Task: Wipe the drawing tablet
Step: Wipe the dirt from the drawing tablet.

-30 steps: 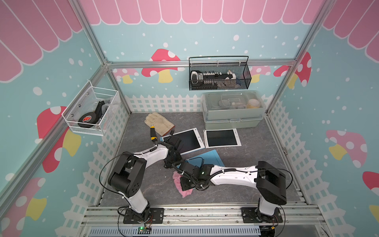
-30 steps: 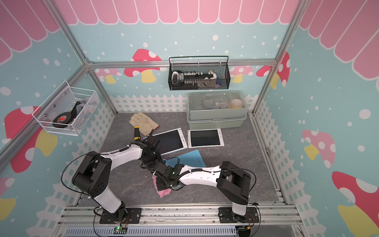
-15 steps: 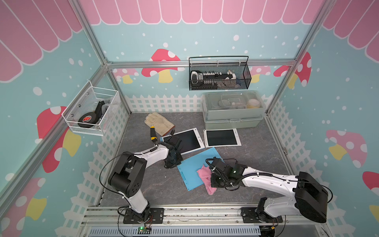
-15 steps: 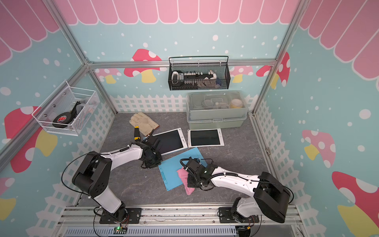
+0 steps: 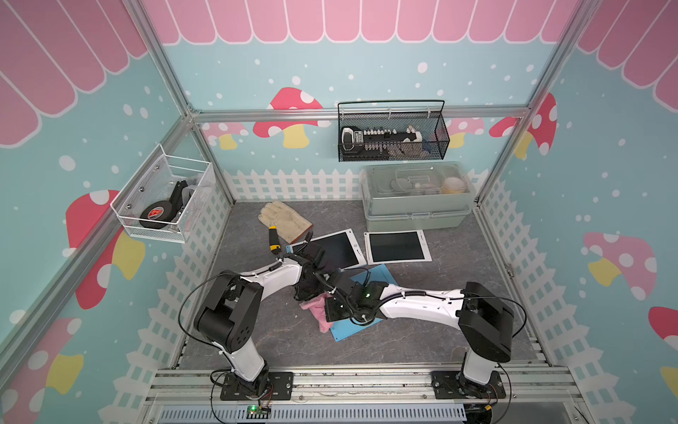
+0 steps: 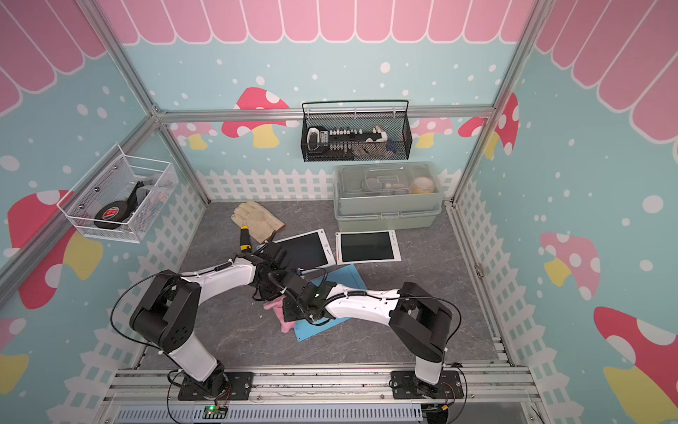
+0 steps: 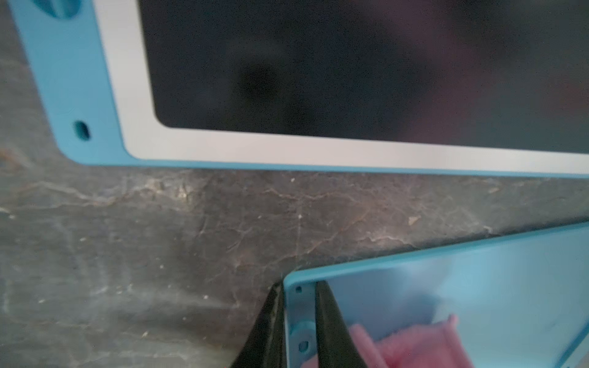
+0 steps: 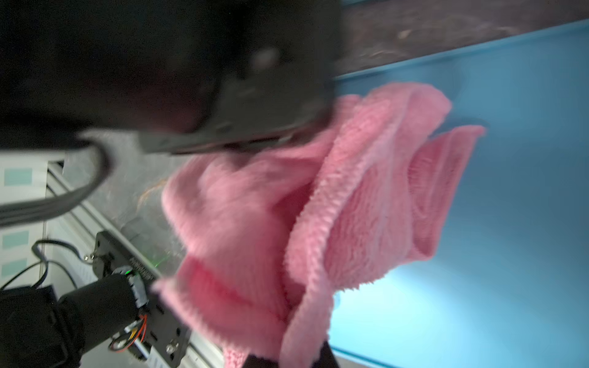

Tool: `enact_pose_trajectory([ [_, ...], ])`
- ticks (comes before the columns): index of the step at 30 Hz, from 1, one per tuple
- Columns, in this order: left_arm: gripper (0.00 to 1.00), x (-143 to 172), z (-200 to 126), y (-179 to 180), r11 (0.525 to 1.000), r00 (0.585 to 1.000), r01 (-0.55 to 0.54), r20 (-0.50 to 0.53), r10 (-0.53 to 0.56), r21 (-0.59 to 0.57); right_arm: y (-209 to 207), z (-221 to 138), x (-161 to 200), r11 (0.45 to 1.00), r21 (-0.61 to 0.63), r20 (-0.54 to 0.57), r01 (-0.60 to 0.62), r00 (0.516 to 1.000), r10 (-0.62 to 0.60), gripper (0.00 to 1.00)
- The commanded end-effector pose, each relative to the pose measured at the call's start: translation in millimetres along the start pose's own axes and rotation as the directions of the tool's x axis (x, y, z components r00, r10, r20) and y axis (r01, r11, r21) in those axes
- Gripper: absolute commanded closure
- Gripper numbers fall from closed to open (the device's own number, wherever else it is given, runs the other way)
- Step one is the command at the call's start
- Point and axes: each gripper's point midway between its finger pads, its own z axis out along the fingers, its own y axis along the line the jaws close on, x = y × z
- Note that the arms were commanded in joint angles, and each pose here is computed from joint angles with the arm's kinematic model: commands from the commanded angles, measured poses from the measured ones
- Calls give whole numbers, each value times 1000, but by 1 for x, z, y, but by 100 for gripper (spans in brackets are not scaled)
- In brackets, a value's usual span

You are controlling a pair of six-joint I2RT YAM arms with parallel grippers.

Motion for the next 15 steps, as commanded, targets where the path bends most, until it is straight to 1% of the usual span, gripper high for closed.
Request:
enact_pose_trajectory([
  [1, 81, 20, 32, 33, 993, 997, -7, -83, -4, -122, -72, -11, -9, 984, 116, 63, -138, 989, 131, 100],
  [3, 81, 20, 31, 32, 993, 997, -9, -82, -1, -120, -86, -21, -9, 979, 138, 89, -148, 987, 136, 100],
  [5, 81, 19, 30, 31, 993, 997, -11, -79, 1, -117, -75, -22, -11, 986, 100, 91, -134, 988, 125, 100],
  [8, 81, 17, 29, 30, 994, 997, -6, -74, -2, -111, -20, -10, -7, 999, 34, 52, -24, 998, 22, 100],
  [10, 81, 16, 28, 28, 994, 997, -7, -72, 0, -107, 26, 2, -2, 998, -28, 27, 49, 998, -48, 100],
  [12, 81, 16, 27, 29, 994, 997, -7, -72, -1, -108, 45, 14, 0, 997, -56, -2, 61, 998, -61, 100],
  [13, 81, 16, 27, 28, 994, 997, -6, -71, -1, -107, 42, 19, 1, 998, -46, -14, 50, 999, -51, 100],
  [15, 81, 16, 27, 28, 994, 997, -8, -73, 1, -107, 18, 22, -1, 1000, 12, -18, 18, 1000, -17, 100],
])
